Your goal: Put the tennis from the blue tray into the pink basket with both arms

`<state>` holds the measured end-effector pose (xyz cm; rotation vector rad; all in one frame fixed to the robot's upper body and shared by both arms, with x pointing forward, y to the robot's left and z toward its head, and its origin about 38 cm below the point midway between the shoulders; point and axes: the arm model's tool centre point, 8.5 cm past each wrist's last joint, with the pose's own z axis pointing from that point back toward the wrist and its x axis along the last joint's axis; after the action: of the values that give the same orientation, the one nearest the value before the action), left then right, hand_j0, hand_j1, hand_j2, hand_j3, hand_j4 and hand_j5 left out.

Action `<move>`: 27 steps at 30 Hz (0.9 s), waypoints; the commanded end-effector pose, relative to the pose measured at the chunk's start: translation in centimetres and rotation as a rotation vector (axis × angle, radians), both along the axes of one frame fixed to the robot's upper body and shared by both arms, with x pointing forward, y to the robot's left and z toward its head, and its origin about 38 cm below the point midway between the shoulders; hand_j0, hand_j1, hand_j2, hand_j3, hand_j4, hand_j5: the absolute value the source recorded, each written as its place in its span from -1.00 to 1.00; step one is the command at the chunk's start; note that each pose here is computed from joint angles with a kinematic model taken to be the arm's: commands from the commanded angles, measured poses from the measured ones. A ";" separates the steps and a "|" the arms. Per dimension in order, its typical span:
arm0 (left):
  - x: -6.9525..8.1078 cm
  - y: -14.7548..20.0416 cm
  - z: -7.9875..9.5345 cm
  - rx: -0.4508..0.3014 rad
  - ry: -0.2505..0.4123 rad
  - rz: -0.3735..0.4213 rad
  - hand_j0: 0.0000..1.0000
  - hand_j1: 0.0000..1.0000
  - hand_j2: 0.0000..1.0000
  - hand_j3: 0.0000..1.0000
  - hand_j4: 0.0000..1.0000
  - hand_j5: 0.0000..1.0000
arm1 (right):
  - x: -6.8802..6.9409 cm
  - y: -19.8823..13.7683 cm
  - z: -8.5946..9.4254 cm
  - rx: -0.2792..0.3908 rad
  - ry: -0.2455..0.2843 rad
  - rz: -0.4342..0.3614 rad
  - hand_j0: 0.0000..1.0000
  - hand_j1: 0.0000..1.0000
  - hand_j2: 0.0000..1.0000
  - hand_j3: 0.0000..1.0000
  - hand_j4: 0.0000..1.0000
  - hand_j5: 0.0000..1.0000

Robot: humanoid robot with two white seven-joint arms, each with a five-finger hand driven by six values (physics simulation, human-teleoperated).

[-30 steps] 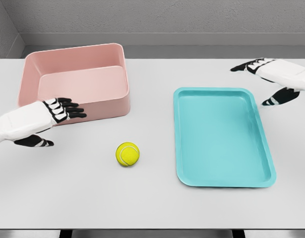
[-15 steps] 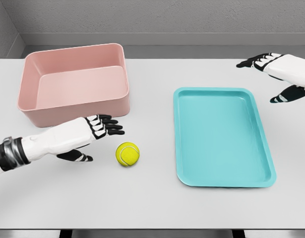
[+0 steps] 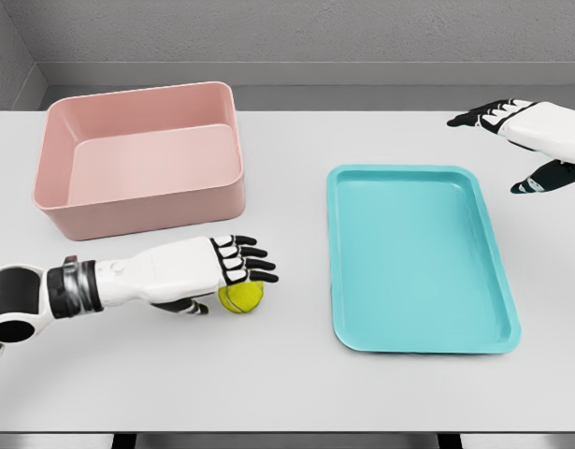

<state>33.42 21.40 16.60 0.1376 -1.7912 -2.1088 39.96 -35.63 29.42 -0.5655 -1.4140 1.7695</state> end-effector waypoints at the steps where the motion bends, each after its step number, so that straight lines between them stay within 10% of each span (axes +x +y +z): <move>1: -0.3 -0.3 -0.6 0.007 0.015 -0.012 1.00 1.00 1.00 1.00 1.00 1.00 | 0.0 -0.1 0.0 0.002 0.003 -0.002 1.00 1.00 1.00 1.00 1.00 1.00; 27: 1.1 -2.0 0.1 0.207 -0.128 -0.102 1.00 1.00 1.00 1.00 1.00 1.00 | -0.5 -0.7 -1.0 -0.021 0.033 -0.011 1.00 1.00 1.00 1.00 1.00 1.00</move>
<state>34.52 19.16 16.78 0.2447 -1.6863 -2.4032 39.42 -36.22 28.50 -0.5536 -1.3699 1.7820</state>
